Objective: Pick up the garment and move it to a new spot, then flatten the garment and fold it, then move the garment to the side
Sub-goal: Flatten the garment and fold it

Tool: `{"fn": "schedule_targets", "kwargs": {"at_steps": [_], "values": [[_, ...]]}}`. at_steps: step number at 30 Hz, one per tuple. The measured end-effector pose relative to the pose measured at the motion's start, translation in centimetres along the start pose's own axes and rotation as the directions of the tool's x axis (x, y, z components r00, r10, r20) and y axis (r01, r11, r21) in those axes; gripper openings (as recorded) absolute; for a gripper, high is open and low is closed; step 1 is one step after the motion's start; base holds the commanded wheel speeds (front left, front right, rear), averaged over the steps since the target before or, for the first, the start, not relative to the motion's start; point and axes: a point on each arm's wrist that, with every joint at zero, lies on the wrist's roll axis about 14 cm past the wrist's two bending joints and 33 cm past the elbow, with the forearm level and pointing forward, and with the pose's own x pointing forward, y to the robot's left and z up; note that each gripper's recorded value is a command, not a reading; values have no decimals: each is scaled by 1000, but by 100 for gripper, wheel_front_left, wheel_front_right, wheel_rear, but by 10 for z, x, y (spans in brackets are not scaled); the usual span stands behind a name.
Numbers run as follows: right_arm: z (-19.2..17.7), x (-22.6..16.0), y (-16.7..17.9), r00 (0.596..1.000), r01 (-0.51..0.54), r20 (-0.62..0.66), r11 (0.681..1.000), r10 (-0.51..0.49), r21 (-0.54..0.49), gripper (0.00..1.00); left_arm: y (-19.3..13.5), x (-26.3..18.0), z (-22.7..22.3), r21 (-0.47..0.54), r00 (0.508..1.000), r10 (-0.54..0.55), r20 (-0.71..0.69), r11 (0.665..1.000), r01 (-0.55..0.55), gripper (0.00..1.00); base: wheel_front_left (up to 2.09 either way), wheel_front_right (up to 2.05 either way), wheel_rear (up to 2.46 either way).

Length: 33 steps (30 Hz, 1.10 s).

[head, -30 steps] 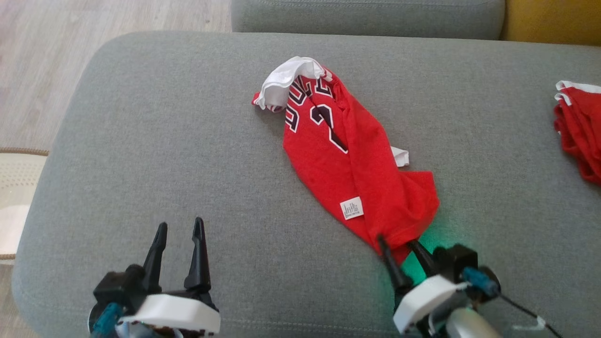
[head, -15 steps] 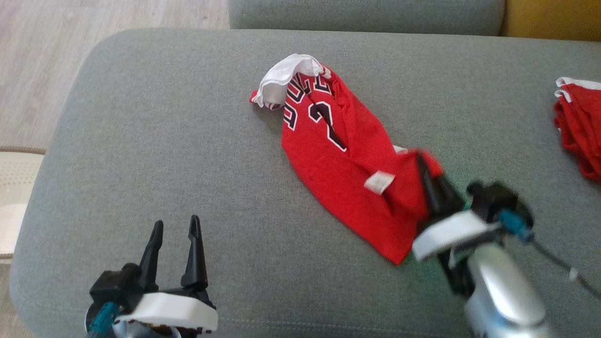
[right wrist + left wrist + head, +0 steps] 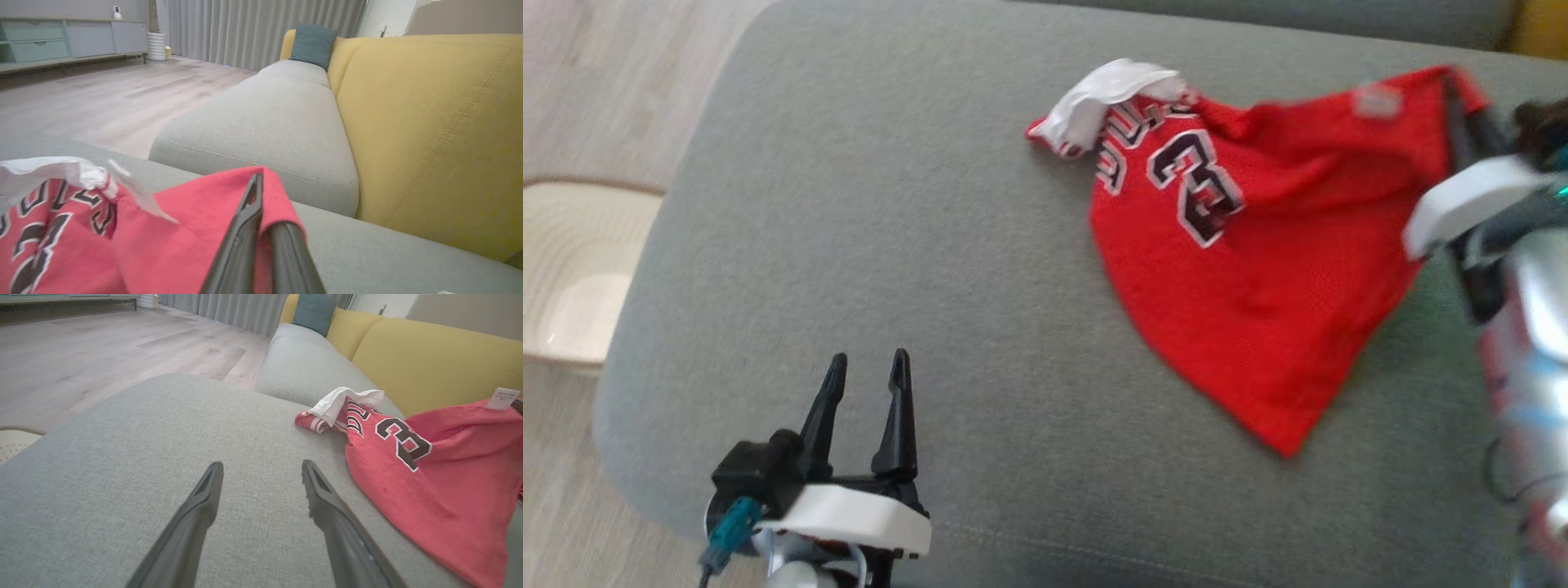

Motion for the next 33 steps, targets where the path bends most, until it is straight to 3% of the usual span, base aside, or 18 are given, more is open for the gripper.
{"fn": "schedule_targets", "kwargs": {"at_steps": [10,11,13,19,25,33], "values": [[9,62,-51,996,82,-29,989,-86,-121,0,19,1,-6,19,998,58,-25,998,-57,100,0,0,0],[6,66,-53,995,87,-41,989,-92,-124,9,21,1,-7,22,997,64,-30,998,-64,100,0,0,0],[-8,71,-53,992,88,-84,988,-98,-124,100,22,1,-9,25,997,72,-37,997,-71,100,0,0,0],[-29,71,-46,988,85,-120,991,-97,-100,100,17,7,-11,24,998,55,-44,998,-54,100,0,0,0],[-19,53,-54,989,126,-74,990,-131,-67,100,0,19,-7,13,1000,-5,-24,1000,6,100,0,0,0],[-17,16,-25,993,80,-82,997,-81,-12,100,-27,28,2,7,995,-100,12,995,100,100,0,0,0]]}}
